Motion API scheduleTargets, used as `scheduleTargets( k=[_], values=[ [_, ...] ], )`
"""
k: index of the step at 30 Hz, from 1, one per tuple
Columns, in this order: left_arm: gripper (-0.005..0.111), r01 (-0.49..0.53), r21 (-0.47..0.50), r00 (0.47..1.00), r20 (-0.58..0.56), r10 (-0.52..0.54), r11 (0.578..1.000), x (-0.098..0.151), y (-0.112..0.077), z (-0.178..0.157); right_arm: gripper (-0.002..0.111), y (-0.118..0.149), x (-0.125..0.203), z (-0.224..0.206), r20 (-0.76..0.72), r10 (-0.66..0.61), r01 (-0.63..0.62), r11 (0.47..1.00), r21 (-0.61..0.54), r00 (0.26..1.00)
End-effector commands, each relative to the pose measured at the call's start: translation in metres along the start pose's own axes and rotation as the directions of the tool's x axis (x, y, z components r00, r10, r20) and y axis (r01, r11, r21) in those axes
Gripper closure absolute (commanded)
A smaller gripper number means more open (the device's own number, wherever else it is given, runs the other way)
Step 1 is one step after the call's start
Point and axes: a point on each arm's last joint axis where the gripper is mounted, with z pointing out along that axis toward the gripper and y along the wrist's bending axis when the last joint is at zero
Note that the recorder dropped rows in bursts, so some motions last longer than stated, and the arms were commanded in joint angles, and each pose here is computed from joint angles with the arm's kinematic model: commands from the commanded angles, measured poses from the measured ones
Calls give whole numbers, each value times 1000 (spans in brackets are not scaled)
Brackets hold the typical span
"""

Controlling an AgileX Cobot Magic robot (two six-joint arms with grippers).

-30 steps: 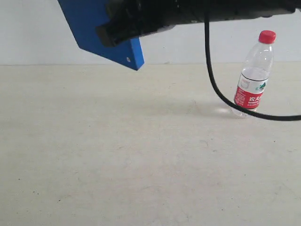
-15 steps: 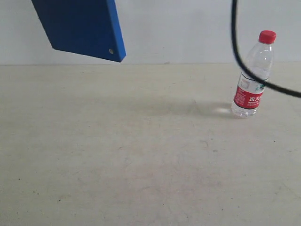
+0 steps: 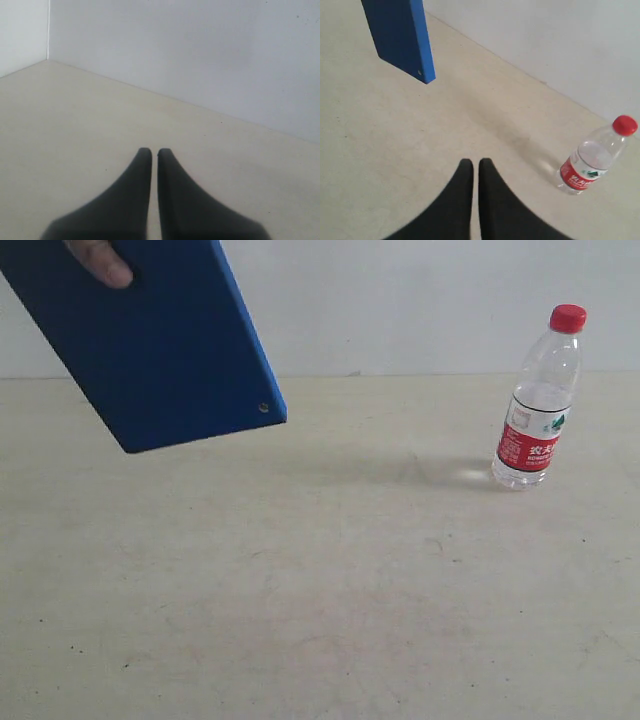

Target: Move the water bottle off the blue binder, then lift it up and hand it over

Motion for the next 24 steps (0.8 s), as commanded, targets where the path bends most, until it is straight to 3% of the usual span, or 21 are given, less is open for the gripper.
scheduleTargets(
  k=[1,4,7,11,13,15,18,21,24],
  values=[
    [102,20,7,1000,14,-21,1000,-3,-1,-1,108,11,41,8,127,203,-199,979,-48,971],
    [102,20,6,1000,12,-20,1000,-2,-1,-1,108,18,75,34,205,370,-354,929,-111,906],
    [102,20,6,1000,12,-20,1000,-2,-1,-1,108,14,114,68,306,441,-441,894,-75,843],
    [102,20,6,1000,12,-20,1000,-2,-1,-1,108,0,146,90,544,336,-441,895,70,768],
    [102,20,6,1000,12,-20,1000,-2,-1,-1,108,-3,163,97,583,276,-428,893,138,764],
    [102,20,6,1000,12,-20,1000,-2,-1,-1,108,0,181,106,512,293,-424,892,157,807],
    [102,20,6,1000,12,-20,1000,-2,-1,-1,108,9,202,118,320,439,-494,863,111,840],
    [102,20,27,1000,14,-20,999,-3,-3,-1,108,17,216,123,133,521,-534,840,100,843],
    [102,19,73,1000,18,-20,997,-3,-7,-1,108,22,224,124,38,555,-556,826,98,831]
  ],
)
